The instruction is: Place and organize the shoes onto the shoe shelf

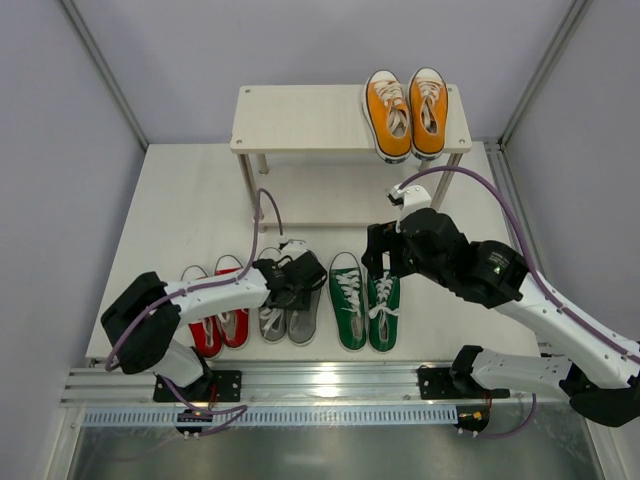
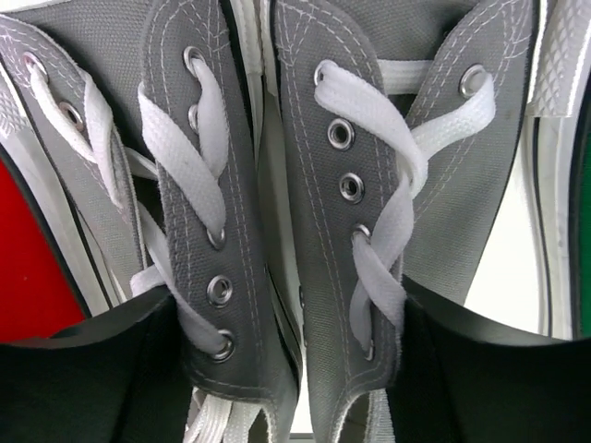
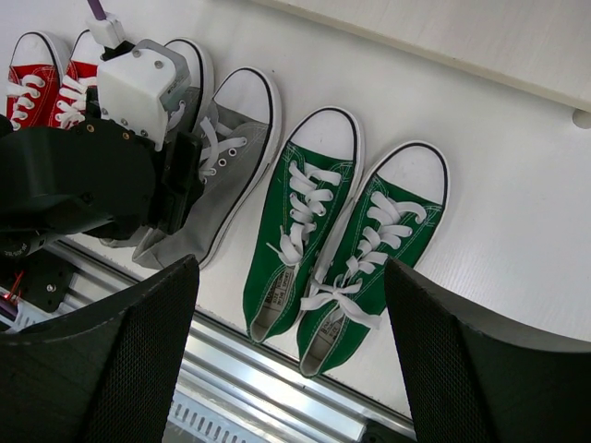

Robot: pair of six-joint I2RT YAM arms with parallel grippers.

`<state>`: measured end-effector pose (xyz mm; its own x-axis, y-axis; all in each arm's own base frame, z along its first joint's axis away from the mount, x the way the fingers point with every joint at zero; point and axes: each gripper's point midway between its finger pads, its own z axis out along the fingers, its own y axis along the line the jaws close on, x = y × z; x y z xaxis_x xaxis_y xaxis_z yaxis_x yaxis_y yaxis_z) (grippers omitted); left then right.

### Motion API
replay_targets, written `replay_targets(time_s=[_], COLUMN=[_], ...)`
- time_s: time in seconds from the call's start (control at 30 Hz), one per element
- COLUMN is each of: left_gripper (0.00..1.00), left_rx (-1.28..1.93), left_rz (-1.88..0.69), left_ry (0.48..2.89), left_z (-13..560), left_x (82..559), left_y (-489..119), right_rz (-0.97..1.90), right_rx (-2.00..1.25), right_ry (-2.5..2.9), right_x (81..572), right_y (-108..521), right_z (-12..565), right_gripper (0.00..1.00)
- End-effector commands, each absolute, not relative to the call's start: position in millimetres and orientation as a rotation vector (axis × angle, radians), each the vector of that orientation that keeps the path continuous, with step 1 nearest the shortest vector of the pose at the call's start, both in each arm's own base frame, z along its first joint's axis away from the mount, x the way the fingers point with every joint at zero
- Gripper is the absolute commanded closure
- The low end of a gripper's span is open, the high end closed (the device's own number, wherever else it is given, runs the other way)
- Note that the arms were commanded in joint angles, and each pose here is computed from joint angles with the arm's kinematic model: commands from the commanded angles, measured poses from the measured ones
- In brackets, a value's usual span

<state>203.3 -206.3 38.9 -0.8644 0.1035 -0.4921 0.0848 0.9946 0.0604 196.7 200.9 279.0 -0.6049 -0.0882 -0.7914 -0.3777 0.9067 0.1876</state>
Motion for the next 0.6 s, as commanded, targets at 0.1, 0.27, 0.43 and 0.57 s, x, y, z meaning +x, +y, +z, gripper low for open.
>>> replay_targets(time_s=[0.1,0.27,0.43,0.57], left_gripper=[0.56,1.0,1.0,1.0], left_rx=[0.112,0.146,0.142,0.114], left_rz=[0.077,0.108,0.008,-0.058], left_ry=[2.551,2.61,2.613,2.617], left_z=[50,32,41,61], left_x=[215,207,199,190], left_y=[-196,-194,-199,-195], right_rz=[0.446,0.45,0.448,0.449], right_rx=[-0.312,-0.326,-0.333,-0.338], right_ry=[2.16,2.16,2.156,2.151], right_x=[199,201,201,202], right_y=[202,207,207,209], right_z=[287,287,288,290], right_gripper=[0.19,0.19,0.19,0.19])
